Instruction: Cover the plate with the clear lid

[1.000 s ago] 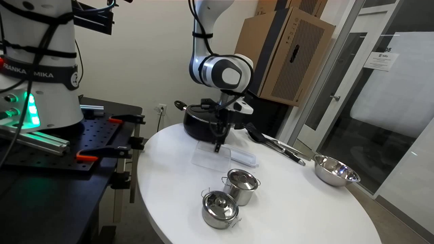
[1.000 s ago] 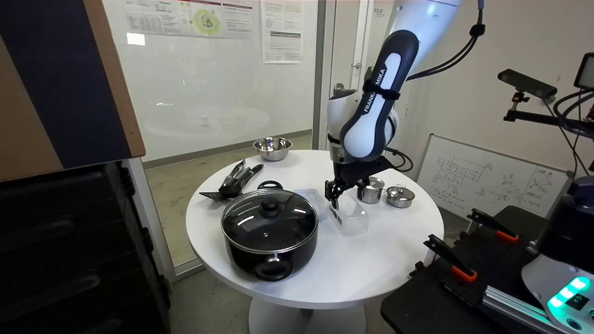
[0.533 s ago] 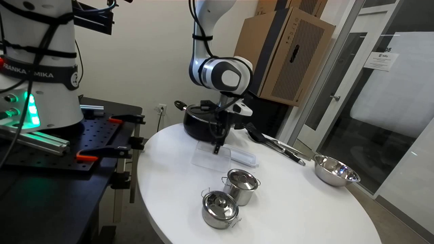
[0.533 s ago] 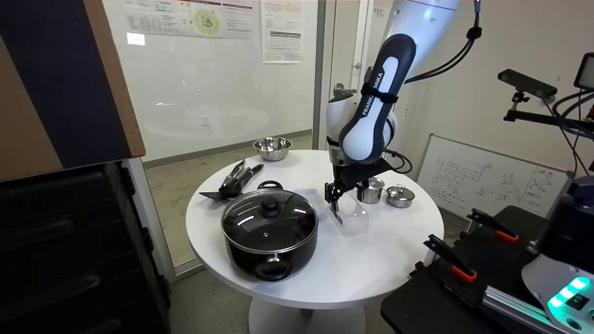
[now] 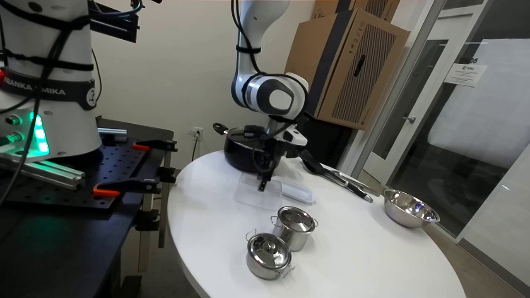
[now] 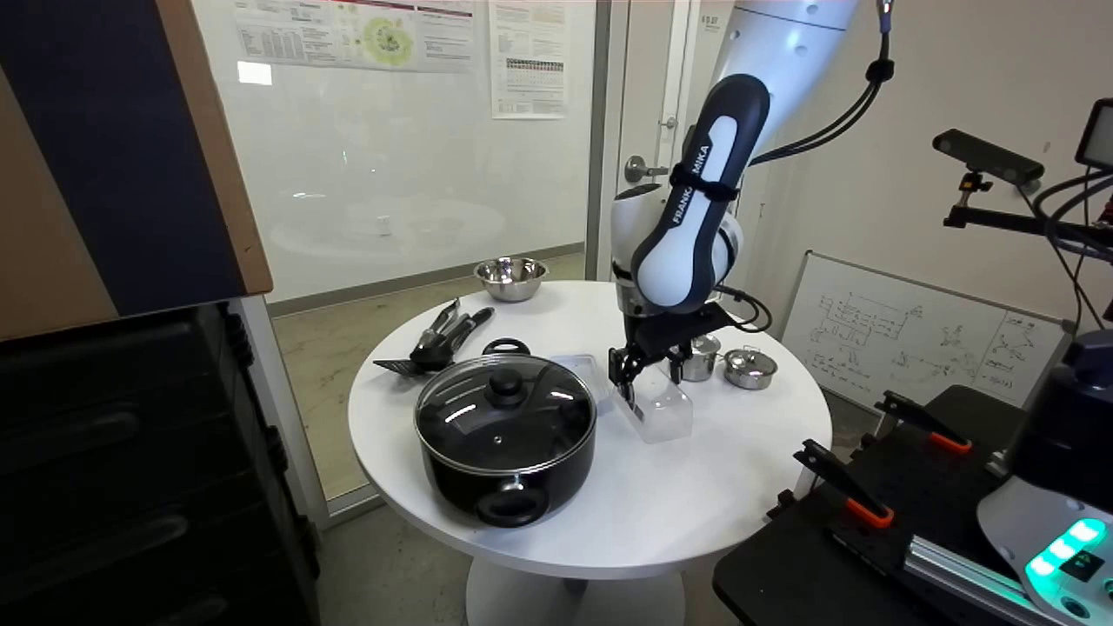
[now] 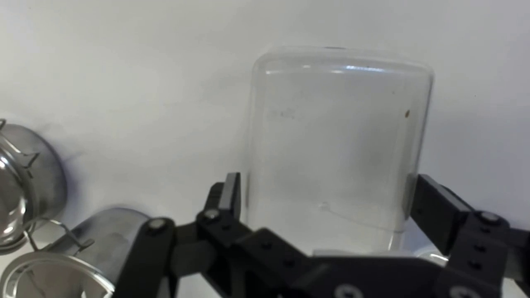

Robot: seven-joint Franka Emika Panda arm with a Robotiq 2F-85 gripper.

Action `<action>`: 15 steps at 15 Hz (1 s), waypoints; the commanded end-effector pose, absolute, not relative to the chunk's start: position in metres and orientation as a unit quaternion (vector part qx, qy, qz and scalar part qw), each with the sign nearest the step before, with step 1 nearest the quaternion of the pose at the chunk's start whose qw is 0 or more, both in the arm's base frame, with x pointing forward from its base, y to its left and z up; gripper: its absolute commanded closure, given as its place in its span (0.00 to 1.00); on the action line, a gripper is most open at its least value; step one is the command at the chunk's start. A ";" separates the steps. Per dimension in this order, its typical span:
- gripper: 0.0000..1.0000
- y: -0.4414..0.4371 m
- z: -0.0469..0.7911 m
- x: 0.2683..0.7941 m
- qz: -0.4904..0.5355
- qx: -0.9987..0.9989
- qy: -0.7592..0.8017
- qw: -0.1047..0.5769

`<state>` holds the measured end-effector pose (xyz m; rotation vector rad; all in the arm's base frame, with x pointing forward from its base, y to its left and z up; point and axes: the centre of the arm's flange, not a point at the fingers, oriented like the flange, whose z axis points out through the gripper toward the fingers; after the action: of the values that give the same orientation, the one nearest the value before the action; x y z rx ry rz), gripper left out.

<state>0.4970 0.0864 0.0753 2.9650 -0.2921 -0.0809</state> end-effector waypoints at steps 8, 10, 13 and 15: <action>0.35 0.084 0.085 0.503 -0.020 0.992 -0.112 0.061; 0.35 0.082 0.102 0.499 -0.019 0.992 -0.110 0.051; 0.35 0.076 0.133 0.494 -0.013 0.993 -0.114 0.035; 0.35 0.072 0.153 0.498 0.001 0.992 -0.121 0.031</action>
<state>0.5066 0.0807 0.1106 3.0251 -0.3581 -0.0331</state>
